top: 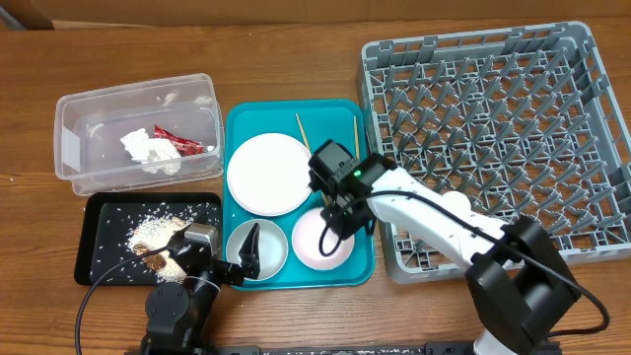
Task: Sort waste into correct bins and load items into the dishwasher
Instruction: 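Lift the pink bowl with the right gripper over the dish rack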
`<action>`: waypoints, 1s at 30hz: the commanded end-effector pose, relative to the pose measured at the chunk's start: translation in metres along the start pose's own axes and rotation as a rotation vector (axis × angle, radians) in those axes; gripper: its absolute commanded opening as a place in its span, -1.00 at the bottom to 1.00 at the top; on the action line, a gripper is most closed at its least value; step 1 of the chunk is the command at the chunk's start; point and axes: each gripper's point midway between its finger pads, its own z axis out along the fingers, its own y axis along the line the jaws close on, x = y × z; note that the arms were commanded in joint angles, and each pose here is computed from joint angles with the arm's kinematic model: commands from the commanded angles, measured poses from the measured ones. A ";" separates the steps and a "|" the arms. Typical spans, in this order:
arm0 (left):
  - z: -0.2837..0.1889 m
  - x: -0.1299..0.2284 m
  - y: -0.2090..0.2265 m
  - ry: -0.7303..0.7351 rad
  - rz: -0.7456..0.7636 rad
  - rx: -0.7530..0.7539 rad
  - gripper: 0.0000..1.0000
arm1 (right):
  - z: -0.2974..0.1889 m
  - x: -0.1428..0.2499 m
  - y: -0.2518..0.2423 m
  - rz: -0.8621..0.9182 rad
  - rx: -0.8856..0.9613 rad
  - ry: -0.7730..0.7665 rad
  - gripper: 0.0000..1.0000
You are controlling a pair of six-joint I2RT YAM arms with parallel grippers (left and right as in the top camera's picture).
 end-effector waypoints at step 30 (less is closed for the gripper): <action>0.000 -0.001 0.001 -0.011 0.017 -0.001 1.00 | -0.198 0.075 -0.288 1.099 1.201 -0.261 -0.92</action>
